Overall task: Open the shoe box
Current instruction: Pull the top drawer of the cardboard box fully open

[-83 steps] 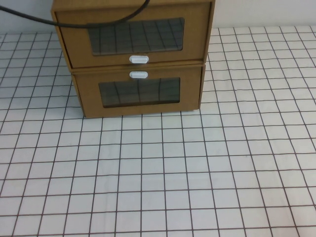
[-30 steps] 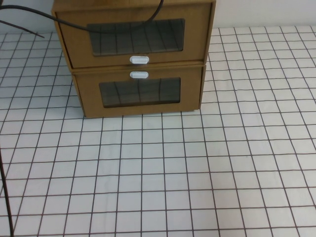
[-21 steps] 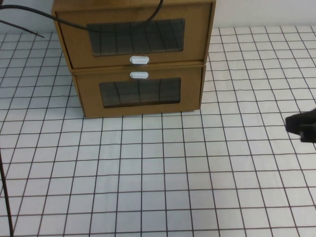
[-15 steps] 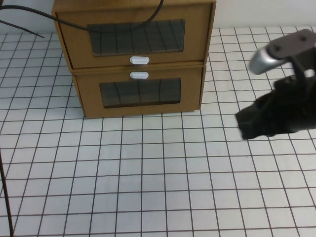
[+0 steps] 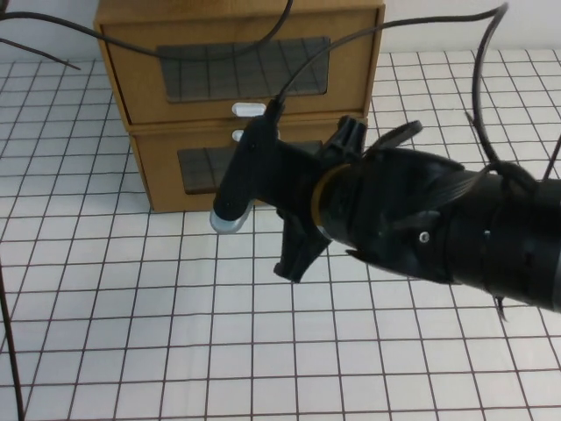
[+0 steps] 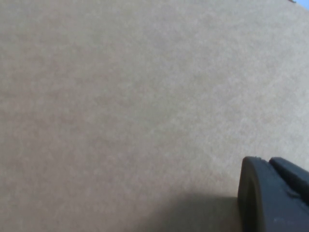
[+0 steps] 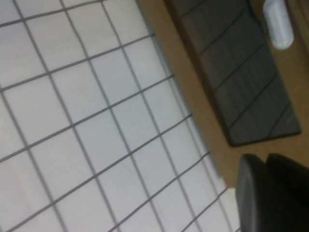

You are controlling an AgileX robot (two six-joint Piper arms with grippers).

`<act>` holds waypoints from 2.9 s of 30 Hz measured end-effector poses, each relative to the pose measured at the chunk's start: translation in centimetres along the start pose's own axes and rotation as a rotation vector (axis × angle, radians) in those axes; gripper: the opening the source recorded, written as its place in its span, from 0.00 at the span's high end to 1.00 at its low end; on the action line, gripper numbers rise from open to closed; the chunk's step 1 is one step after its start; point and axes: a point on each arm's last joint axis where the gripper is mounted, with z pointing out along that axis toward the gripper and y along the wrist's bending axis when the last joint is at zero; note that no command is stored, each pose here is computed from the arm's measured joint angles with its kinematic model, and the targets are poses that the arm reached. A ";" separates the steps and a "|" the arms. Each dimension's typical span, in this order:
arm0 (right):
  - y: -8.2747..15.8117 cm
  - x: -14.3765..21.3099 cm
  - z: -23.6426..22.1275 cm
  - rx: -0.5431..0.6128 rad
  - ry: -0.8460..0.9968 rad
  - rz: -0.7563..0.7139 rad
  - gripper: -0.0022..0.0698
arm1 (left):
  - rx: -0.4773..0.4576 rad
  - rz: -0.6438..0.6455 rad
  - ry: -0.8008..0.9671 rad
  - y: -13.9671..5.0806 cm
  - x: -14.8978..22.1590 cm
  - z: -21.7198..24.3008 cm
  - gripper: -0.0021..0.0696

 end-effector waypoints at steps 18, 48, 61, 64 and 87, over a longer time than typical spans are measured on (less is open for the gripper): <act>0.5 -3.5 6.3 0.187 -0.179 -0.261 0.67 | 0.018 0.002 0.031 -0.2 0.2 -0.2 0.97; -2.3 -3.4 10.6 0.304 -0.153 -0.382 0.67 | 0.031 0.006 0.057 -0.4 0.4 -0.3 0.97; -3.4 -3.1 10.9 0.293 -0.174 -0.375 0.67 | 0.033 0.007 0.061 -0.5 0.3 -0.4 0.97; -3.4 -3.1 10.9 0.292 -0.176 -0.376 0.67 | 0.033 0.007 0.061 -0.5 0.3 -0.4 0.97; -2.4 -3.6 10.4 0.320 -0.146 -0.332 0.70 | 0.035 0.007 0.064 -0.5 0.3 -0.5 0.97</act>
